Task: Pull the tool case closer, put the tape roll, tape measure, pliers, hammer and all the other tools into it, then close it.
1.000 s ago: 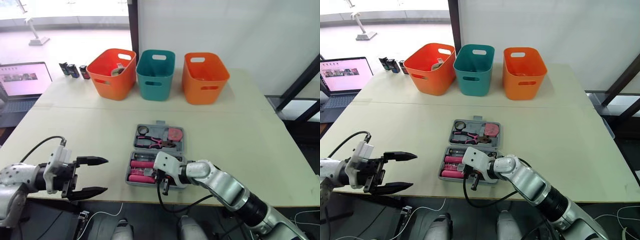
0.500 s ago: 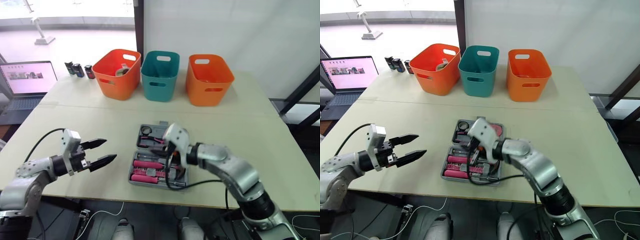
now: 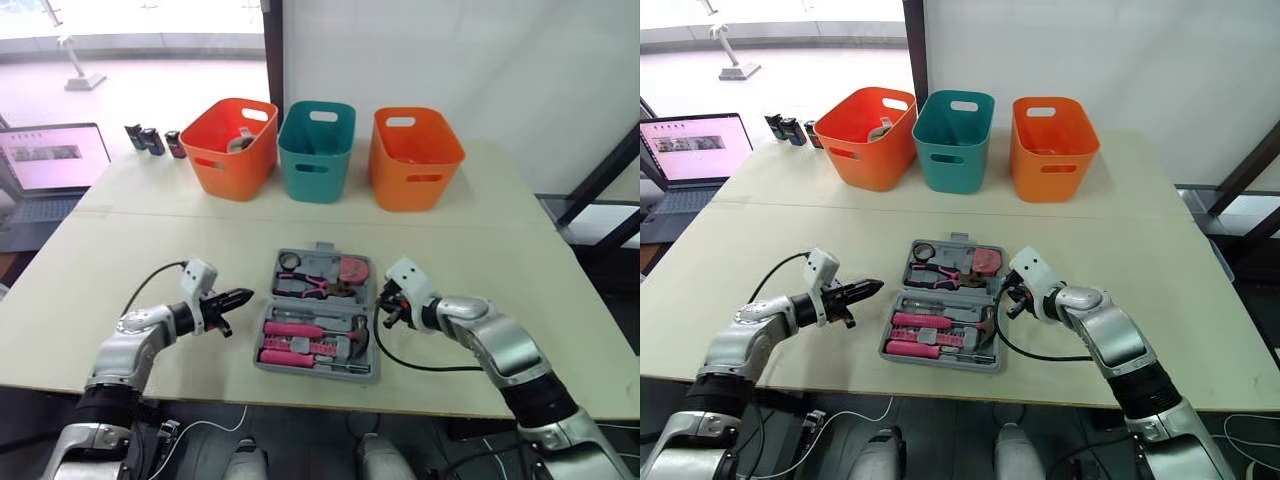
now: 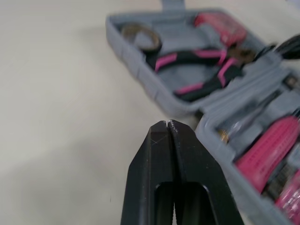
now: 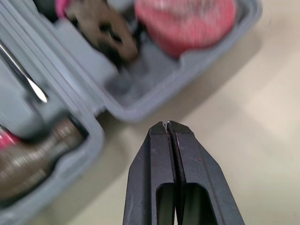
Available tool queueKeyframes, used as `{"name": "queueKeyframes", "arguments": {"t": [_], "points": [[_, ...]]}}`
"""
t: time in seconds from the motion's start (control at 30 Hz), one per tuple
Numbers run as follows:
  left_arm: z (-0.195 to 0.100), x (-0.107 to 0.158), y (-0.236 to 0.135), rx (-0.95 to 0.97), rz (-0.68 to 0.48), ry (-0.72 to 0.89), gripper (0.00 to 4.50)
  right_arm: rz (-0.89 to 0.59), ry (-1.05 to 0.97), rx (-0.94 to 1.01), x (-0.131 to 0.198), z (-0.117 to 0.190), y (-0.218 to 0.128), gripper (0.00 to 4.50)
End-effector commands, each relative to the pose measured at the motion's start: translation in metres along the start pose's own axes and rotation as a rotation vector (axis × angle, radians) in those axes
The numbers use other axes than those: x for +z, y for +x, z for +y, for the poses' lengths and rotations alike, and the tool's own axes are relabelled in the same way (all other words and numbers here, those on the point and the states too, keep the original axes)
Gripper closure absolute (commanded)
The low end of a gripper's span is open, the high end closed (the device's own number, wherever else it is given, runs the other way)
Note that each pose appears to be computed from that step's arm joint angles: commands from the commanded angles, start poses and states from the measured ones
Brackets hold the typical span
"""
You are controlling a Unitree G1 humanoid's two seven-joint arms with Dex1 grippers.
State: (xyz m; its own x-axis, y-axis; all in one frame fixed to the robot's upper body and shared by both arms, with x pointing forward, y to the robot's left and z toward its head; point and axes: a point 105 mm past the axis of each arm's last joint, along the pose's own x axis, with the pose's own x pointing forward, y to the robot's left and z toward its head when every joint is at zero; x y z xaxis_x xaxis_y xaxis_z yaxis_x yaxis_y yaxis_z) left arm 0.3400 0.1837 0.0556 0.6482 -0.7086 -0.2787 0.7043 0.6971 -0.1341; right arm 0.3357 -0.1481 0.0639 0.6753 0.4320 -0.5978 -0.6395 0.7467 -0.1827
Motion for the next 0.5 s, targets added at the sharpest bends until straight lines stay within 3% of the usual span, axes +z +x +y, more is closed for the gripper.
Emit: {"name": "queueKeyframes", "arguments": {"t": [0.03,0.27,0.5], "points": [[-0.003,0.003,0.012,-0.017,0.018,0.073,4.45,0.008,-0.024,-0.013,0.004,0.000,-0.001,4.50],[-0.025,-0.004,0.037,-0.113,0.072,0.151,4.45,0.105,-0.062,0.003,-0.009,0.009,0.008,4.50],[-0.044,-0.015,0.045,-0.222,0.137,0.235,4.45,0.100,-0.123,0.128,0.007,0.042,0.013,4.50]]}}
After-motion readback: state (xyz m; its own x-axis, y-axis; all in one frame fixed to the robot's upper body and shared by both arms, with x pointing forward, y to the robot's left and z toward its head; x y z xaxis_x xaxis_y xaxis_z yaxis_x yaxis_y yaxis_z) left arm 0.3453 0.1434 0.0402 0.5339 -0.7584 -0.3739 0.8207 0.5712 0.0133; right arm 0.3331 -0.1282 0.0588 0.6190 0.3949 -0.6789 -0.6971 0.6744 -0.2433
